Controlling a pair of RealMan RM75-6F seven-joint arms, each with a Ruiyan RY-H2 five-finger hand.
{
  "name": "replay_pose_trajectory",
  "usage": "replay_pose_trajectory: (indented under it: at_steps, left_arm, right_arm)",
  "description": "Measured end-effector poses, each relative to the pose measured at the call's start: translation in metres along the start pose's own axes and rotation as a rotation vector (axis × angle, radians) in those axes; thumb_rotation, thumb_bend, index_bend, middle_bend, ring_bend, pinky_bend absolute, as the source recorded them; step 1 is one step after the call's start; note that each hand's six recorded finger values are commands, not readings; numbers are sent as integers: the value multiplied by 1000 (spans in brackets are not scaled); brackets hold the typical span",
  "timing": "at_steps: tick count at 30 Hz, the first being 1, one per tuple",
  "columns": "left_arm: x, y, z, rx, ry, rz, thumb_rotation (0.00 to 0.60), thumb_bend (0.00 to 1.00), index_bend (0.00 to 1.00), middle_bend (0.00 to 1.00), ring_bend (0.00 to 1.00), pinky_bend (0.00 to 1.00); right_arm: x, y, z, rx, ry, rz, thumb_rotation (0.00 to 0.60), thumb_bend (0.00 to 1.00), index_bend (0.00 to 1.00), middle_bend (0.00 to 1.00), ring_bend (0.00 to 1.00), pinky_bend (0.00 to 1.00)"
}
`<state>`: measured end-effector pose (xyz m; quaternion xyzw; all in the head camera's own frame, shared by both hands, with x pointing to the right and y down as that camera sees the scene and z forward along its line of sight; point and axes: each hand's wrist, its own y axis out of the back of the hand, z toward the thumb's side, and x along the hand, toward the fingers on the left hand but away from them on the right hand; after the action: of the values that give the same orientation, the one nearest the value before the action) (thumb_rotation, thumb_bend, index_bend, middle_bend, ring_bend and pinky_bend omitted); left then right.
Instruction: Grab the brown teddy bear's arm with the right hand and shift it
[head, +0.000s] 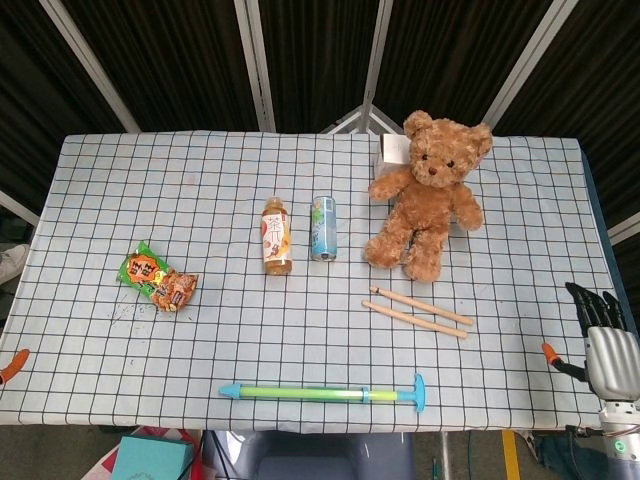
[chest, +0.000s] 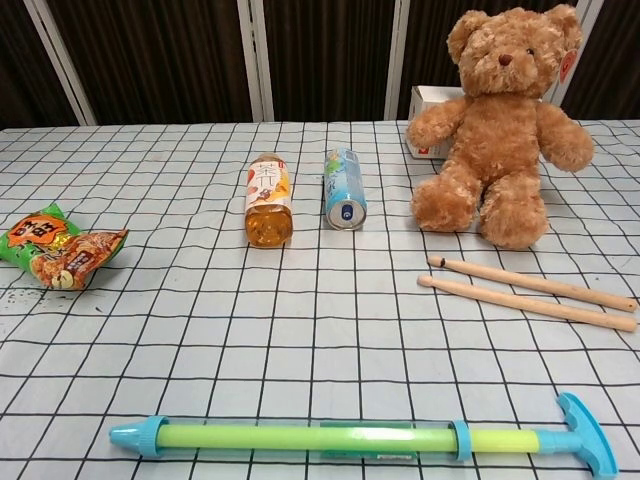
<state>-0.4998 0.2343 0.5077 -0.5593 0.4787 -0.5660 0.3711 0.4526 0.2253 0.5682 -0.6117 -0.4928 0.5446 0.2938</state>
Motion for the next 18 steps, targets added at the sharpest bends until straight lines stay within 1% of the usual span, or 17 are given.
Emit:
replay_pose_trajectory:
  at_steps: [2,6,10,11,14,16,18]
  left_arm:
    - [0,1,-2,1,6,4,600,310,170,0,0,118]
    - [1,0,-1,0,3,0,600,310,170,0,0,118]
    - [2,-1,-2,8,8,-3,600,310,170,0,0,118]
    - [2,-1,-2,9,12,-4,600,310,170,0,0,118]
    - [3,-1,-4,7,21,-4,600,310,170,0,0,118]
    - [4,-1,-4,7,26,-4,600,310,171,0,0,118]
    - [4,-1,-5,9,29,-3,600,310,171,0,0,118]
  right_arm:
    - [-4,-4,1,-62,-20,9,600,268,33,149,139,0]
    - [-22,-15,4,-252,-82,69,600,267,53,153,140,0]
    - [-50,-30,5,-420,-155,157,600,266,61,157,140,0]
    - [-60,-36,6,-461,-179,189,600,266,61,157,140,0]
    - [-86,-47,9,-551,-235,250,600,265,61,157,140,0]
    - [-103,-49,12,-591,-258,261,600,265,61,157,140,0]
    - [-120,-50,12,-613,-269,255,600,266,61,157,140,0]
